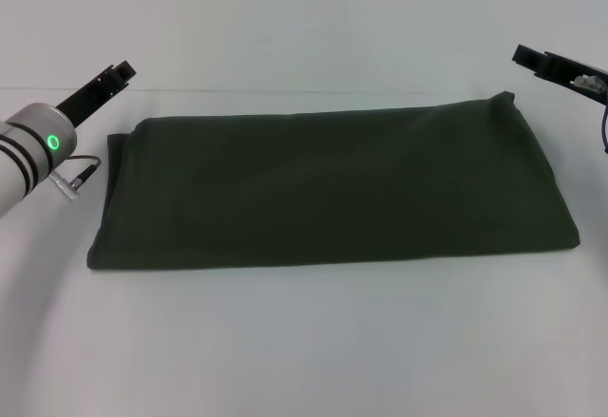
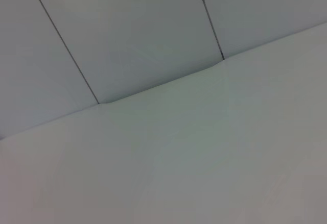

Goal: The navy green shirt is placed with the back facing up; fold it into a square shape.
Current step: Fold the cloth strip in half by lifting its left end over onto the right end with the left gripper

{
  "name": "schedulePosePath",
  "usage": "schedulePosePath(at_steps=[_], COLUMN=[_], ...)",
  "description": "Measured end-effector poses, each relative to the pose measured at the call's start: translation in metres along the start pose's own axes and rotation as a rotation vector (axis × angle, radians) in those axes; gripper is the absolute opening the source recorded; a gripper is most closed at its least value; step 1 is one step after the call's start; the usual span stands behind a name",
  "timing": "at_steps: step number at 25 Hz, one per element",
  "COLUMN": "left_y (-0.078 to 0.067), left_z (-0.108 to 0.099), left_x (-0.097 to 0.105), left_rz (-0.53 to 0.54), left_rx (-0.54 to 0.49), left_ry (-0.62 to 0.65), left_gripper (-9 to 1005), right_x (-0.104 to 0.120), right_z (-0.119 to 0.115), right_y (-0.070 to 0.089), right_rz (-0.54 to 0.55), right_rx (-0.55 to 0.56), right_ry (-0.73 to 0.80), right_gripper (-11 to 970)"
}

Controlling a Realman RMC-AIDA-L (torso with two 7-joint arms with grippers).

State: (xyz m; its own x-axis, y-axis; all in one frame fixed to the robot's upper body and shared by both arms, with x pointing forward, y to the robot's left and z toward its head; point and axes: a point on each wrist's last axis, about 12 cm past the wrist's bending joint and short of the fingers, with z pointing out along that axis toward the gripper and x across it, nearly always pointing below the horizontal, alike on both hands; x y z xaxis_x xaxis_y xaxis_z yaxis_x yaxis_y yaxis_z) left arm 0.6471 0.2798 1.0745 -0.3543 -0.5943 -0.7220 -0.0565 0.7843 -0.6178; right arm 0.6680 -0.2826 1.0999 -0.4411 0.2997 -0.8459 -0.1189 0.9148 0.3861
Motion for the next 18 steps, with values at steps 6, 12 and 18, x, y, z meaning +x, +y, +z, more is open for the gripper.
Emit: schedulePosePath(at_steps=[6, 12, 18], left_y=[0.007, 0.015, 0.040], left_z=[-0.005, -0.021, -0.053], left_x=[0.003, 0.005, 0.001], left_rz=[-0.017, -0.023, -0.070], left_rx=[0.003, 0.109, 0.200], left_ry=[-0.004, 0.002, 0.077], left_gripper=[366, 680, 769], right_x=[0.001, 0.007, 0.022], right_z=[-0.005, -0.028, -0.058], right_y=[-0.007, -0.026, -0.048], right_rz=[0.043, 0.135, 0.210], right_rx=[0.000, -0.055, -0.139], right_ry=[-0.024, -0.087, -0.054], right_gripper=[626, 889, 891])
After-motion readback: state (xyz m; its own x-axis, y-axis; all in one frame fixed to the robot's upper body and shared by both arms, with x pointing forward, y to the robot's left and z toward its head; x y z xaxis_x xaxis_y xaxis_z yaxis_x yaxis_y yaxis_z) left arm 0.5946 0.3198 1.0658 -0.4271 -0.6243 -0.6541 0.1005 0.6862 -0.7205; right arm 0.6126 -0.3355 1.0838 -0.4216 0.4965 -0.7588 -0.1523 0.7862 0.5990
